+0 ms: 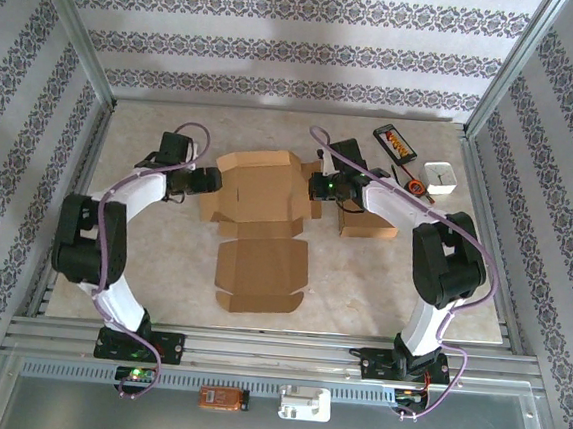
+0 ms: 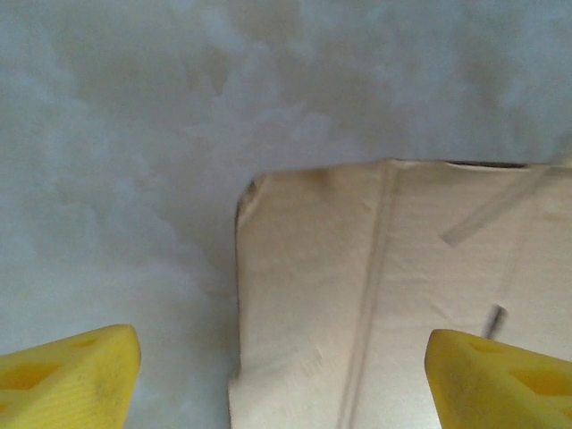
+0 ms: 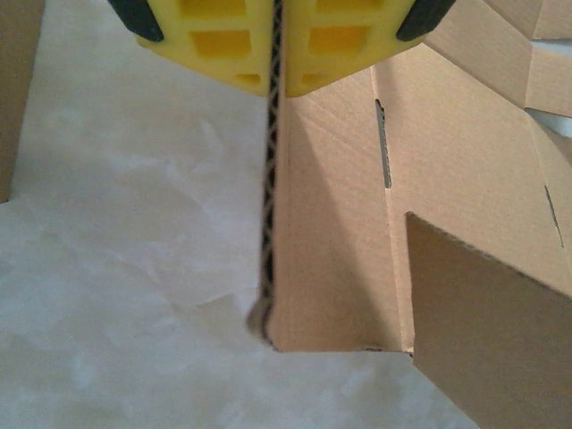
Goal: Fold the paper box
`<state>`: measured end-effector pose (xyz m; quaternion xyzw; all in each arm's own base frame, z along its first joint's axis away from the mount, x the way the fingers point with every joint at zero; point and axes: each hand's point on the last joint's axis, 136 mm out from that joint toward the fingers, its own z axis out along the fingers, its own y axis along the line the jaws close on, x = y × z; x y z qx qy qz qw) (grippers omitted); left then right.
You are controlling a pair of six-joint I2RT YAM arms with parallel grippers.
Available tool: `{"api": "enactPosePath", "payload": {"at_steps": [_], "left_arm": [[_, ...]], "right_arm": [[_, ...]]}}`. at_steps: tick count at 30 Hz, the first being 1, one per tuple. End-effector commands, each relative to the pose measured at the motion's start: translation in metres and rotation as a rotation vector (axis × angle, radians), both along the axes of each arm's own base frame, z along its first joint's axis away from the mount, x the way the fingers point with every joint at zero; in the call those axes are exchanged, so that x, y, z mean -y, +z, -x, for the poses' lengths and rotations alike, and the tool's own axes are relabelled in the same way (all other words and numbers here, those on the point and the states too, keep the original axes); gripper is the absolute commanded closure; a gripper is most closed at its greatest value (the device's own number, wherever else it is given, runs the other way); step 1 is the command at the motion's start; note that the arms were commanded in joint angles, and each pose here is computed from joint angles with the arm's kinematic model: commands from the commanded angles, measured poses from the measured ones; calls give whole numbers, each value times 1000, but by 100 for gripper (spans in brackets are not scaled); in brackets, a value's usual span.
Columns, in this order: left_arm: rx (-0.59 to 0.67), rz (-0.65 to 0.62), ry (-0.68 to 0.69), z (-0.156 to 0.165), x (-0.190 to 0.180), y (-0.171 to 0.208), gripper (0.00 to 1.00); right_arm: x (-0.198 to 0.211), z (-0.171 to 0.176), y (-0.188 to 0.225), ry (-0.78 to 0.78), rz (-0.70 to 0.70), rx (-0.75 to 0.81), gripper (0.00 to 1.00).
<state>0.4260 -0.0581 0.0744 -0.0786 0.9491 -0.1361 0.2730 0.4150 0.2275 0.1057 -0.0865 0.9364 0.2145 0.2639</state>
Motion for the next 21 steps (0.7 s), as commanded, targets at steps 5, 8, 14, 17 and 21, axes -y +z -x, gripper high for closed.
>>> {"api": "enactPosePath", "payload": {"at_steps": [5,8,14,17,21], "left_arm": [[36,106,-106,-16,21,-13,31],[39,147,-130,-12,29,-13,45],[104,230,-195,-8,45,-1,74],[151,254,-240,-10,52,11,85],[263,271,-318,-11,61,31,95]], "right_arm": [[-3,-3,4,43,7,4,100],[-3,-3,2,42,14,3,100],[-7,-1,12,53,-14,10,86],[-8,-2,36,59,-31,54,75],[0,-2,87,73,-15,198,58]]}}
